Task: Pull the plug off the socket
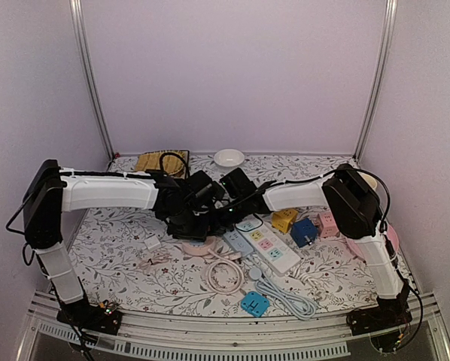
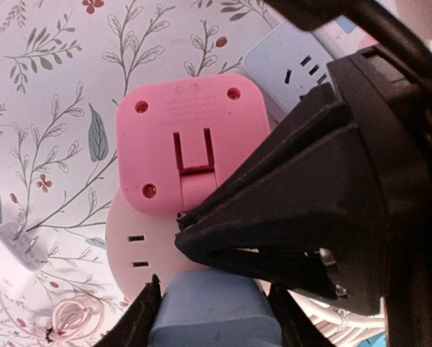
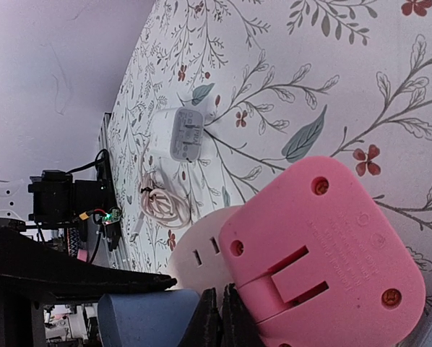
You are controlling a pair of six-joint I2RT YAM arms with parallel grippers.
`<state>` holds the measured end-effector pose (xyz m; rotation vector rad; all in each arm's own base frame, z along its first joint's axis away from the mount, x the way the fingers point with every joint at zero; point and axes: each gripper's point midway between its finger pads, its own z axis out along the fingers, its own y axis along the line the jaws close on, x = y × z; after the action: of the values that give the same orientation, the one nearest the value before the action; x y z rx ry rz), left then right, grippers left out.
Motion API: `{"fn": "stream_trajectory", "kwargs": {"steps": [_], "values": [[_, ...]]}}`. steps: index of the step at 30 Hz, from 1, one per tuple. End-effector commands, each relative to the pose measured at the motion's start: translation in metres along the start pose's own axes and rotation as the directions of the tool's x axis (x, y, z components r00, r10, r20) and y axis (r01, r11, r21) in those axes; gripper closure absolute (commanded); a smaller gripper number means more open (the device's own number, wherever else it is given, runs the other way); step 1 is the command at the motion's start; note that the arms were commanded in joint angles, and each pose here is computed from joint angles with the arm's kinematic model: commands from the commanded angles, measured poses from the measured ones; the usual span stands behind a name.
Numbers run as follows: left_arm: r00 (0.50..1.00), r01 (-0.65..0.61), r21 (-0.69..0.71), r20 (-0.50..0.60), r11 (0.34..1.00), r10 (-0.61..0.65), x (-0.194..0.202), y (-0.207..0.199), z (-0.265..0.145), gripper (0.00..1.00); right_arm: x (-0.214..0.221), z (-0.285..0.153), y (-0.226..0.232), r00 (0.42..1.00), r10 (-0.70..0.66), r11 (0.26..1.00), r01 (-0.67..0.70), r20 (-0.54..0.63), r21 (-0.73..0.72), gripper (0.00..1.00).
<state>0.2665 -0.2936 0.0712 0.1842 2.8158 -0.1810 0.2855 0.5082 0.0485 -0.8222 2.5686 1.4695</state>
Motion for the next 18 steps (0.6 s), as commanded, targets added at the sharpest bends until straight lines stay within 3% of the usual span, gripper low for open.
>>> {"fn": "stream_trajectory", "kwargs": {"steps": [1, 10, 18], "values": [[0.99, -0.006, -0.045, 0.14, 0.999, 0.012, -0.033, -0.006, -0.023, 0.82, 0.071, 0.016, -0.089, 0.962, 0.233, 0.945, -0.19, -0.14, 0.267, 0.93], [0.981, 0.167, 0.21, 0.062, 0.963, -0.183, -0.033, 0.006, -0.022, 0.83, 0.072, 0.014, -0.09, 0.963, 0.226, 0.945, -0.18, -0.145, 0.274, 0.93], [0.982, 0.184, 0.218, 0.012, 0.958, -0.191, -0.026, 0.015, -0.016, 0.84, 0.072, 0.014, -0.09, 0.964, 0.22, 0.945, -0.174, -0.146, 0.276, 0.93]]}}
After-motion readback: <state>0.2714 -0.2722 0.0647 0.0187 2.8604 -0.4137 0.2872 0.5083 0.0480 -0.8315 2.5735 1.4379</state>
